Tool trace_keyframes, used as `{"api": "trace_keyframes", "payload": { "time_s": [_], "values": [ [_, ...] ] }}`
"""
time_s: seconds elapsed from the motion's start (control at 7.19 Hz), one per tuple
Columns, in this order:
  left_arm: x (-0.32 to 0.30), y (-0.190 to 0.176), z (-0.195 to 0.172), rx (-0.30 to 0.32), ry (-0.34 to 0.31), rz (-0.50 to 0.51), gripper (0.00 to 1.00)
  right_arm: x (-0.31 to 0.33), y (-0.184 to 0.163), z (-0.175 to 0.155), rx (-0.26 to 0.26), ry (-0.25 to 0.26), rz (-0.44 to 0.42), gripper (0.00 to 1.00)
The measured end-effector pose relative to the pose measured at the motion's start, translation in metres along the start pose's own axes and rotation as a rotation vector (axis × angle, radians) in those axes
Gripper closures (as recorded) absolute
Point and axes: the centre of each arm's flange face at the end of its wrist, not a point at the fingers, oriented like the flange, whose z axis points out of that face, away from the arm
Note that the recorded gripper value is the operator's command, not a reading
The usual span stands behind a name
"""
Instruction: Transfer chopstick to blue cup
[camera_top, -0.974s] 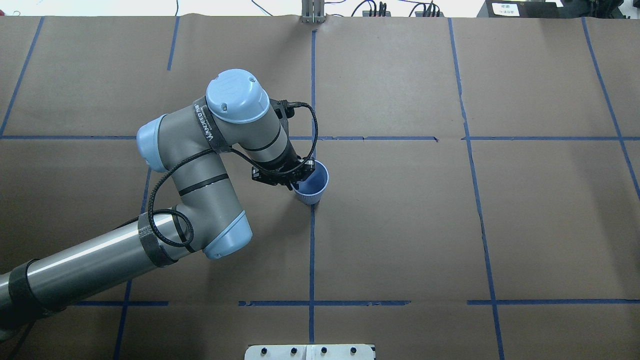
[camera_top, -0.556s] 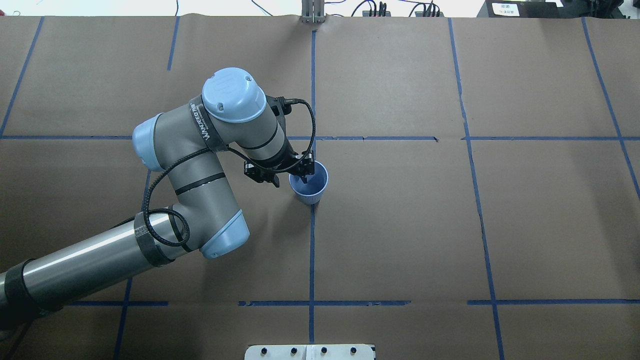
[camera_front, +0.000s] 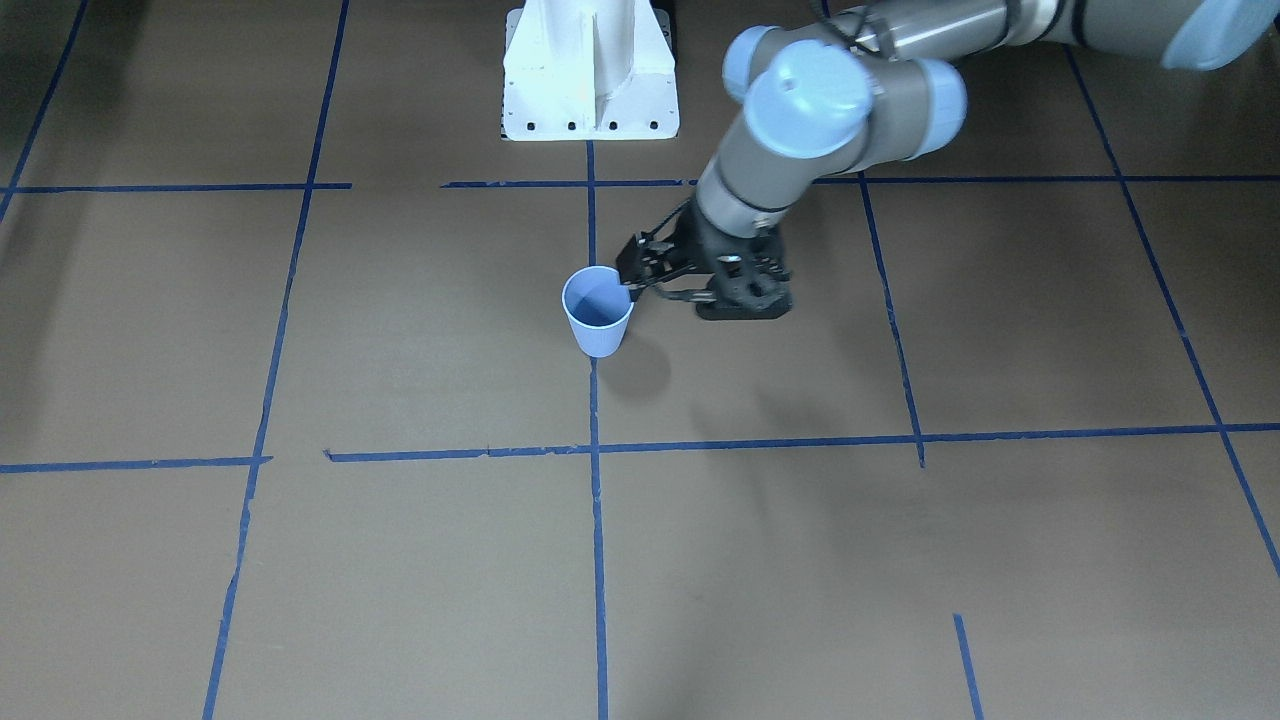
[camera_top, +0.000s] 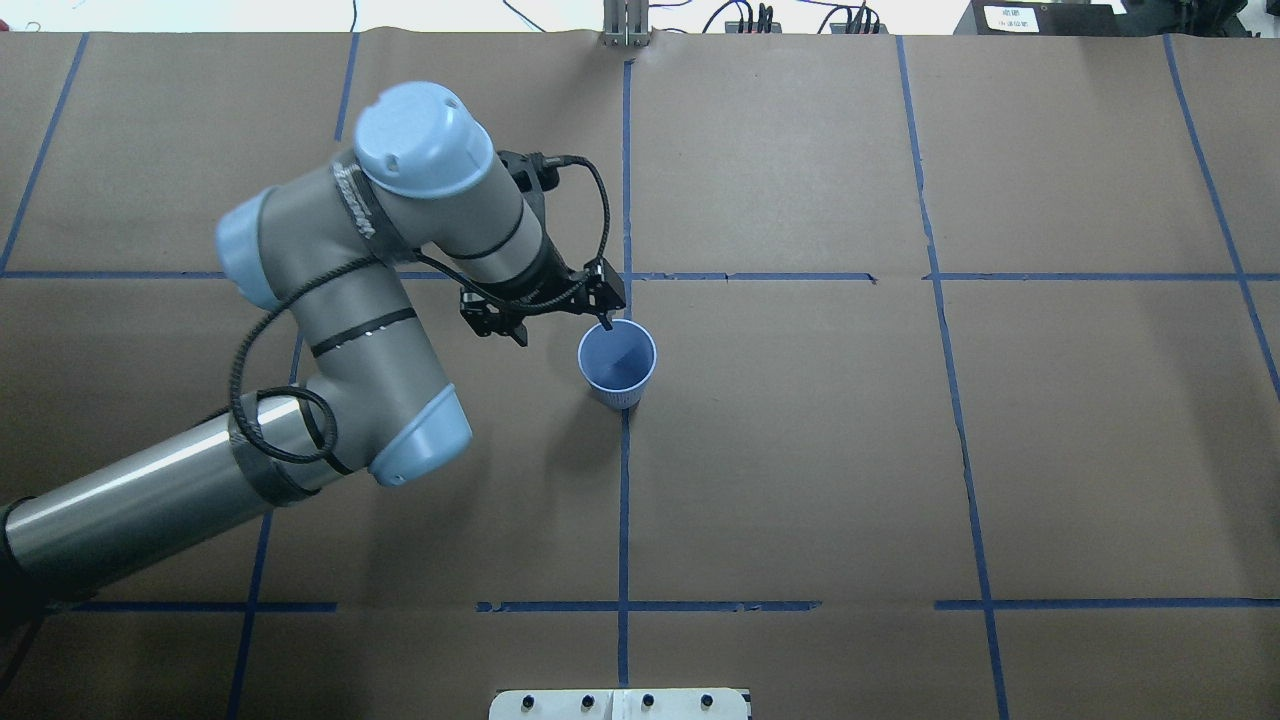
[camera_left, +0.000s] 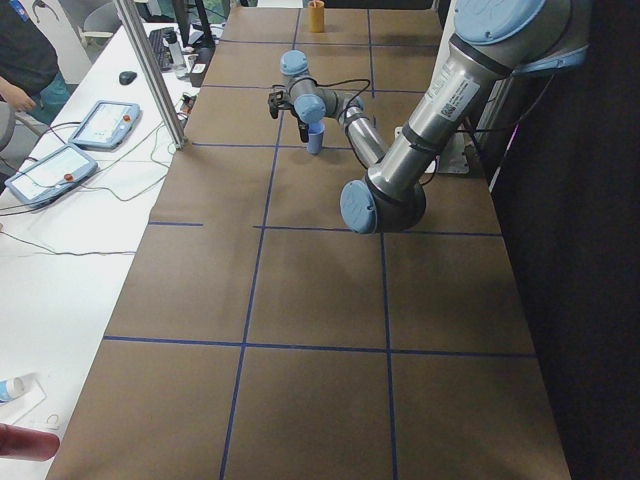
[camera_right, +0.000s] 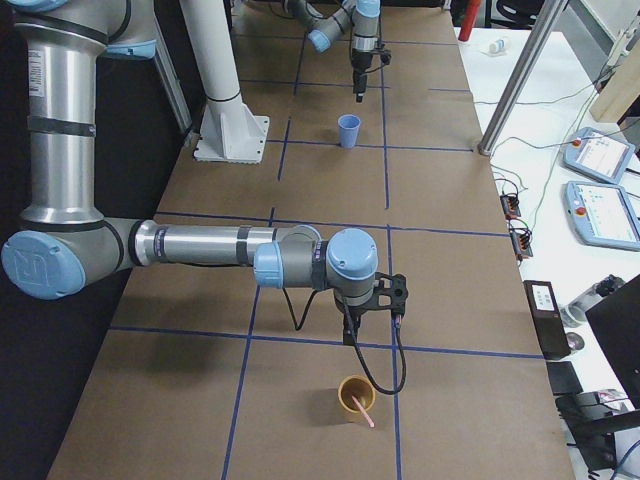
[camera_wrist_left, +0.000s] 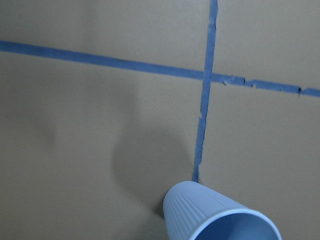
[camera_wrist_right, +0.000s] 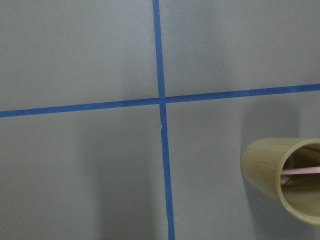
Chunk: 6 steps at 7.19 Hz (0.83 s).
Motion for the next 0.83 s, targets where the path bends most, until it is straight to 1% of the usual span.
{"api": "trace_keyframes", "payload": {
  "time_s": [0.14, 0.28, 0.56, 0.7, 0.83],
  "values": [
    [-0.03, -0.006, -0.024, 0.018, 0.009, 0.003, 0.0, 0.011, 0.002, 0.003, 0.007, 0.02, 0.003, 0.0],
    [-0.052, -0.011, -0.04, 0.036, 0.007, 0.023, 0.0, 0.035, 0.006, 0.012, 0.03, 0.027, 0.01, 0.0],
    [-0.068, -0.016, -0.049, 0.049, 0.0, 0.037, 0.0, 0.094, 0.017, 0.031, 0.098, 0.03, 0.03, 0.0],
    [-0.069, -0.016, -0.051, 0.05, 0.0, 0.039, 0.0, 0.109, 0.016, 0.033, 0.117, 0.03, 0.051, 0.0],
    [-0.069, -0.016, -0.051, 0.051, -0.001, 0.04, 0.0, 0.113, 0.008, 0.028, 0.141, 0.03, 0.082, 0.0]
  ]
}}
